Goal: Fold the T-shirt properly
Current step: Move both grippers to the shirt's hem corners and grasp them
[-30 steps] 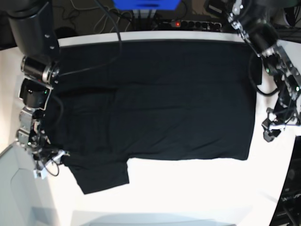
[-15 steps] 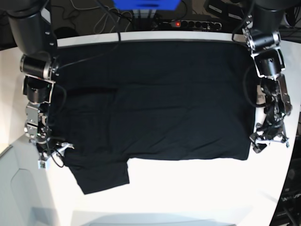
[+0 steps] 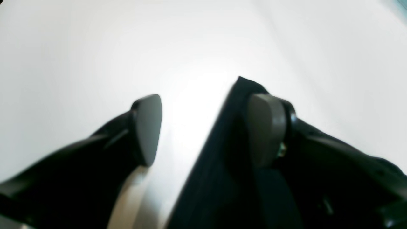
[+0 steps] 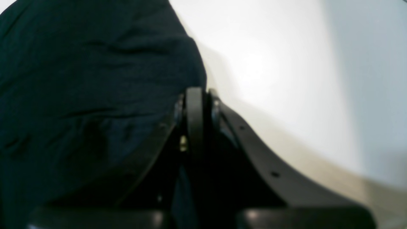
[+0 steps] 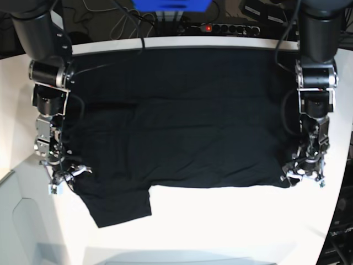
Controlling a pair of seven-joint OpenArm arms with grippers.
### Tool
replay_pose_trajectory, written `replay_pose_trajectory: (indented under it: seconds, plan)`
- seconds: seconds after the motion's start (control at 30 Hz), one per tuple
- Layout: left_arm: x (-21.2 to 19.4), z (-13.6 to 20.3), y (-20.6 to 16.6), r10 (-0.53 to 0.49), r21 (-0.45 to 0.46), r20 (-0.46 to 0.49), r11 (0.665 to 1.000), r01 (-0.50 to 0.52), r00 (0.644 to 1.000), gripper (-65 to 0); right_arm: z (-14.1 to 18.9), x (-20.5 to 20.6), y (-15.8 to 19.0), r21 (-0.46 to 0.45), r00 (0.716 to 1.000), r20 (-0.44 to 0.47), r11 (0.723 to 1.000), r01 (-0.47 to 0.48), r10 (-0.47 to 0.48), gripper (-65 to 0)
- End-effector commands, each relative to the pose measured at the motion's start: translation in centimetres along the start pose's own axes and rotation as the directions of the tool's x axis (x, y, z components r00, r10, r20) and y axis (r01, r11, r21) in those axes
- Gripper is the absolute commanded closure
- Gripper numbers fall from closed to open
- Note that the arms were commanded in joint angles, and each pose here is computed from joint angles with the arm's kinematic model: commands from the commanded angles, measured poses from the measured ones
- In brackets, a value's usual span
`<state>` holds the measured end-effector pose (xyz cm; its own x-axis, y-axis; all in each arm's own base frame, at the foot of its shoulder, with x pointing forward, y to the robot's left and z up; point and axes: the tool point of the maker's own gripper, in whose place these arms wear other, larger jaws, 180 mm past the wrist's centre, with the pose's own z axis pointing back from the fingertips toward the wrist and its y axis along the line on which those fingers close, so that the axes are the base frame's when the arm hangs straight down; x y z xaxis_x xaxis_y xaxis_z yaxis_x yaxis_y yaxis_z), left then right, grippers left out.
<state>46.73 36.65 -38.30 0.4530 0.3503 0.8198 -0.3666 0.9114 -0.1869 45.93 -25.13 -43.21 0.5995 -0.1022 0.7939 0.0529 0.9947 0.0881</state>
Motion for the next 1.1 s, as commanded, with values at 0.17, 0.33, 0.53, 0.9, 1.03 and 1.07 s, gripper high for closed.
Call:
replay_pose_trajectory:
  seconds: [0.17, 0.33, 0.53, 0.9, 1.03, 1.07]
  plan:
    - [1.4, -0.4, -2.6, -0.019, -0.046, 0.038, 0.999, 0.021, 0.999, -41.2, 0.2, -4.0, 0.4, 0.01, 0.989, -0.147, 1.0, -0.024, 0.025, 0.0]
    - [0.6, -0.5, -2.9, -0.015, -0.049, 0.022, 0.999, 0.016, 1.0, -41.2, 0.2, -4.0, 0.4, 0.01, 0.989, -0.148, 1.0, -0.024, 0.025, 0.0]
    - [-1.4, -0.4, -2.7, -0.018, -0.046, -0.011, 0.999, 0.018, 1.0, -40.8, 0.2, -4.0, 0.4, 0.01, 0.989, -0.148, 1.0, -0.024, 0.025, 0.0]
    - [-4.7, -0.2, -1.1, -0.019, -0.011, -0.076, 1.0, 0.018, 0.997, 0.0, 0.2, -3.9, 0.3, 0.007, 0.989, -0.147, 1.0, -0.025, 0.026, 0.0]
    - [-4.5, -0.2, -1.1, -0.016, -0.013, -0.072, 1.0, 0.015, 0.997, 0.0, 0.3, -3.3, 0.2, 0.005, 0.991, -0.131, 1.0, -0.03, 0.031, 0.0]
    - [-4.5, -0.2, -1.2, -0.017, -0.014, -0.071, 1.0, 0.016, 0.997, 0.0, 0.3, -2.6, 0.3, 0.006, 0.993, -0.112, 0.999, -0.036, 0.037, 0.0]
